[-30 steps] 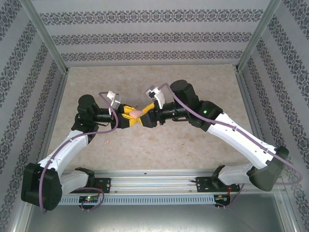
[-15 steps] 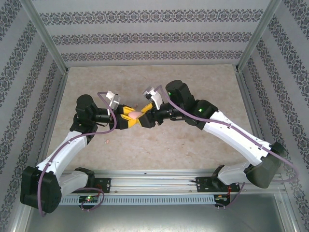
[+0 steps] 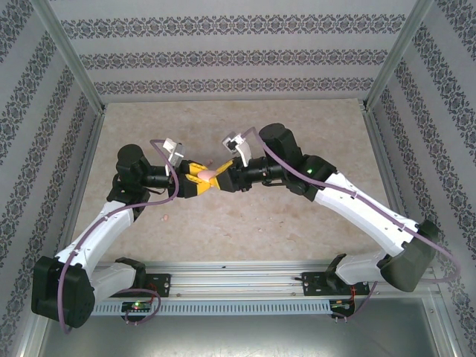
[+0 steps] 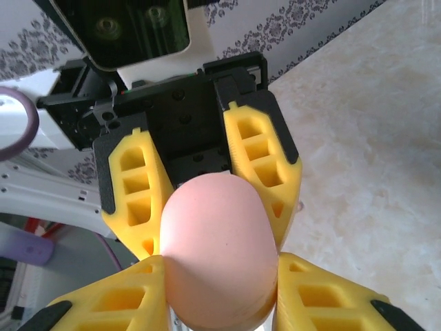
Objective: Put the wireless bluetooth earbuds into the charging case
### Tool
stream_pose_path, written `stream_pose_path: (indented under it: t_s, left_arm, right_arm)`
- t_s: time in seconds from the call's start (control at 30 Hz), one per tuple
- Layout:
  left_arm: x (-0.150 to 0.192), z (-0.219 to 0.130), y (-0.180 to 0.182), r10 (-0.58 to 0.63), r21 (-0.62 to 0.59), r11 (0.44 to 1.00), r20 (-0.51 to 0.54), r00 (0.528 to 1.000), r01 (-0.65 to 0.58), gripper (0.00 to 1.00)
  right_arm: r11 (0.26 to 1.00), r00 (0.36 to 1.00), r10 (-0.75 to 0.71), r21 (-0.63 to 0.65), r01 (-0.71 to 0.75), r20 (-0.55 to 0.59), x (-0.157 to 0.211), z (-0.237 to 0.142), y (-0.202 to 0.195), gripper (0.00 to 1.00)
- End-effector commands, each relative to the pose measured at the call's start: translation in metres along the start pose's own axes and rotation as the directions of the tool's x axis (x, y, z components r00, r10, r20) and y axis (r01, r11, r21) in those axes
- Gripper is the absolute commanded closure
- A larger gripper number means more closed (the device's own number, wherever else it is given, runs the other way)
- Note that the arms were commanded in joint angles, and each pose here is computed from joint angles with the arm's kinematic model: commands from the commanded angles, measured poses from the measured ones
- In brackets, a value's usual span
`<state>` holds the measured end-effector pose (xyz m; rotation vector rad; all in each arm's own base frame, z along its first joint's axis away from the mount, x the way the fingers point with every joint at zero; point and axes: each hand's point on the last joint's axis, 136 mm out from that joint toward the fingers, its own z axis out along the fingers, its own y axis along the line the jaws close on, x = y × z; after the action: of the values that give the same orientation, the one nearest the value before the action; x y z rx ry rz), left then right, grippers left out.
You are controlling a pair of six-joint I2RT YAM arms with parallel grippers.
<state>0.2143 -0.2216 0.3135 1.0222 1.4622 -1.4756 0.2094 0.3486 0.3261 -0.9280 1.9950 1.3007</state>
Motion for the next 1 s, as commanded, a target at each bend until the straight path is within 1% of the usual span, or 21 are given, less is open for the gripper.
stream_pose_path:
  t_s: [0.0,0.1,0.27,0.47,0.87,0.97]
  left_arm:
    - [-0.016,0.001,-0.027,0.108,0.077,0.991,-0.004,0.994,-0.108,0.93]
    - [-0.016,0.001,-0.027,0.109,0.078,0.991,-0.004,0.994,-0.108,0.93]
    - [-0.018,0.001,-0.027,0.116,0.076,0.990,-0.002,0.993,-0.115,0.93]
    - [-0.018,0.002,-0.027,0.110,0.077,0.991,-0.002,0.994,-0.110,0.93]
    - [-0.016,0.002,-0.024,0.106,0.072,0.992,-0.001,0.994,-0.106,0.93]
    - [-0.016,0.002,-0.022,0.102,0.071,0.992,-0.001,0.995,-0.101,0.93]
  right_arm:
    - [0.995,0.989,0.087,0.035,-0.092,0.119,-0.024,-0.003,-0.019,0.79]
    - [0.989,0.979,0.140,0.025,-0.145,0.149,-0.028,-0.006,-0.025,0.79]
    - [0.980,0.970,0.191,0.020,-0.197,0.152,-0.028,-0.004,-0.031,0.76]
    - [0.964,0.954,0.243,0.064,-0.257,0.178,-0.028,-0.004,-0.047,0.65]
    - [0.928,0.912,0.323,0.103,-0.357,0.254,-0.034,-0.012,-0.071,0.59]
    - [0.918,0.901,0.341,0.110,-0.381,0.268,-0.033,-0.012,-0.075,0.56]
